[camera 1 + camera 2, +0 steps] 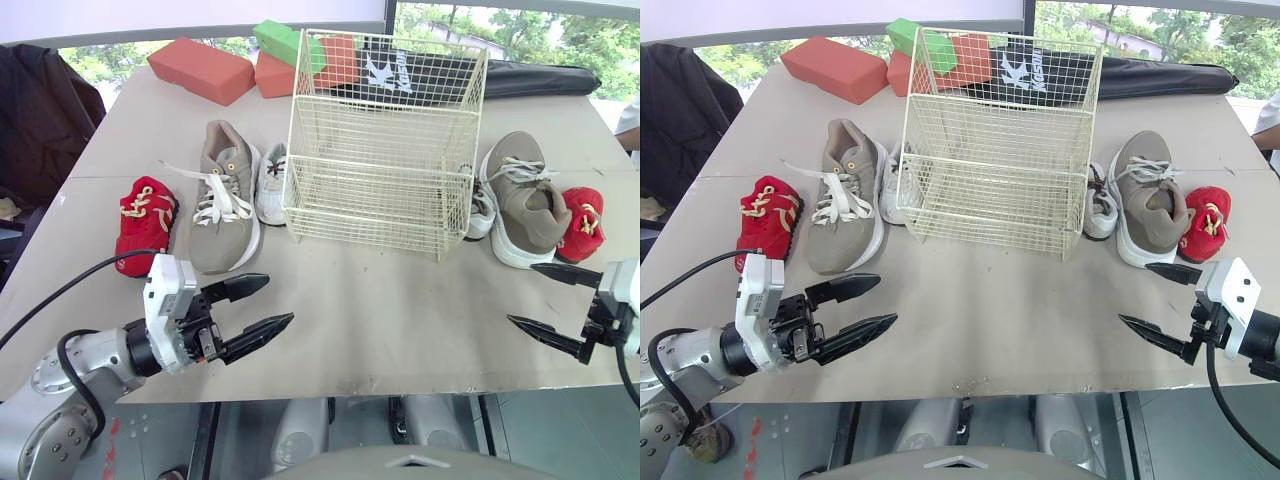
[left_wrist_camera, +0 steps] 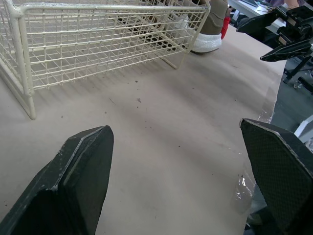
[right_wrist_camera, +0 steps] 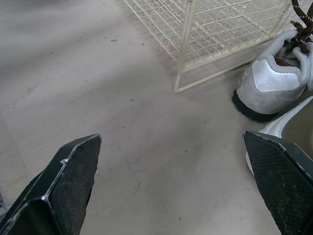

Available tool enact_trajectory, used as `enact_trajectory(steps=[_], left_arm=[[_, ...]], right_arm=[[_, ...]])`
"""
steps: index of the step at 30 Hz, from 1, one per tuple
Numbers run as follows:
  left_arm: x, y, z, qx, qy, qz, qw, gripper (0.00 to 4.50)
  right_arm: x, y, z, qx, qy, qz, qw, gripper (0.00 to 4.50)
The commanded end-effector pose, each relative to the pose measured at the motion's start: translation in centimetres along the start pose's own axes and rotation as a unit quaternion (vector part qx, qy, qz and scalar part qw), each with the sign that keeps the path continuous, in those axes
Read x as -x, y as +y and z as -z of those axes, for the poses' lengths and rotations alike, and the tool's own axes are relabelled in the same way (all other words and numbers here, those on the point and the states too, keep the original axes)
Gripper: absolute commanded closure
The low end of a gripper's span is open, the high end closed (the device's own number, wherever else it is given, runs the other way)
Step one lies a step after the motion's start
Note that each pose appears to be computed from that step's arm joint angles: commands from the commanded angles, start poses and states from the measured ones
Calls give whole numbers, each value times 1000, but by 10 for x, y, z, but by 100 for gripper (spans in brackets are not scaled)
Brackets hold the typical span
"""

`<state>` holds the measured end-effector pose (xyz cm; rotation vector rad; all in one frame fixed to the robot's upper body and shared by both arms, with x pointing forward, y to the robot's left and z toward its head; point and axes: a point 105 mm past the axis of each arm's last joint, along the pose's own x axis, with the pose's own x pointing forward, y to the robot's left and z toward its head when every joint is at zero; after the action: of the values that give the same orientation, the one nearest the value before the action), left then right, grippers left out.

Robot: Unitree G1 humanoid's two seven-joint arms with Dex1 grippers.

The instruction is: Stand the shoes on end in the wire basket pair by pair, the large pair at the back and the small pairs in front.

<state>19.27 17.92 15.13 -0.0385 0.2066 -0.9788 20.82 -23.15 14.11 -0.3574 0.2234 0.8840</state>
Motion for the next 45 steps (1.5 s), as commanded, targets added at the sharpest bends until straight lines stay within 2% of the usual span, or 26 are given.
enact_trajectory(steps=[1, 4, 10, 14, 17, 21, 25, 33, 35, 37, 45], left_arm=[[-5, -1, -11, -5, -26, -1, 1000, 4], [-15, 3, -25, 15, -71, -6, 997, 4], [-22, 1, -37, 12, -95, 10, 995, 4], [-24, -4, -40, -9, -91, 30, 995, 4], [-28, -9, -41, -26, -84, 48, 995, 4], [-31, -15, -39, -36, -71, 72, 994, 4], [-30, -28, -42, -37, -71, 132, 988, 4], [-45, -42, -63, -62, -86, 173, 979, 4], [-48, -45, -68, -73, -88, 182, 977, 4], [-49, -46, -74, -82, -90, 183, 976, 4], [-52, -50, -82, -88, -100, 174, 976, 4]], right_arm=[[-1, 3, -8, 13, -17, 1, 1000, 0], [-5, 6, -13, 11, -30, 6, 999, 0], [-14, 7, -26, 9, -58, 13, 998, 0], [-14, -4, -38, 5, -84, 51, 995, 0], [-12, -17, -44, 14, -89, 111, 990, 0], [-8, -23, -41, 32, -52, 165, 984, 0], [-3, -27, -45, -1, -70, 190, 979, 0], [2, -44, -36, -67, -50, 315, 946, 0], [0, -54, -28, -67, -22, 353, 933, 0], [-2, -62, -23, -73, -8, 371, 926, 0], [-23, -75, -34, -125, -36, 365, 922, 0]])
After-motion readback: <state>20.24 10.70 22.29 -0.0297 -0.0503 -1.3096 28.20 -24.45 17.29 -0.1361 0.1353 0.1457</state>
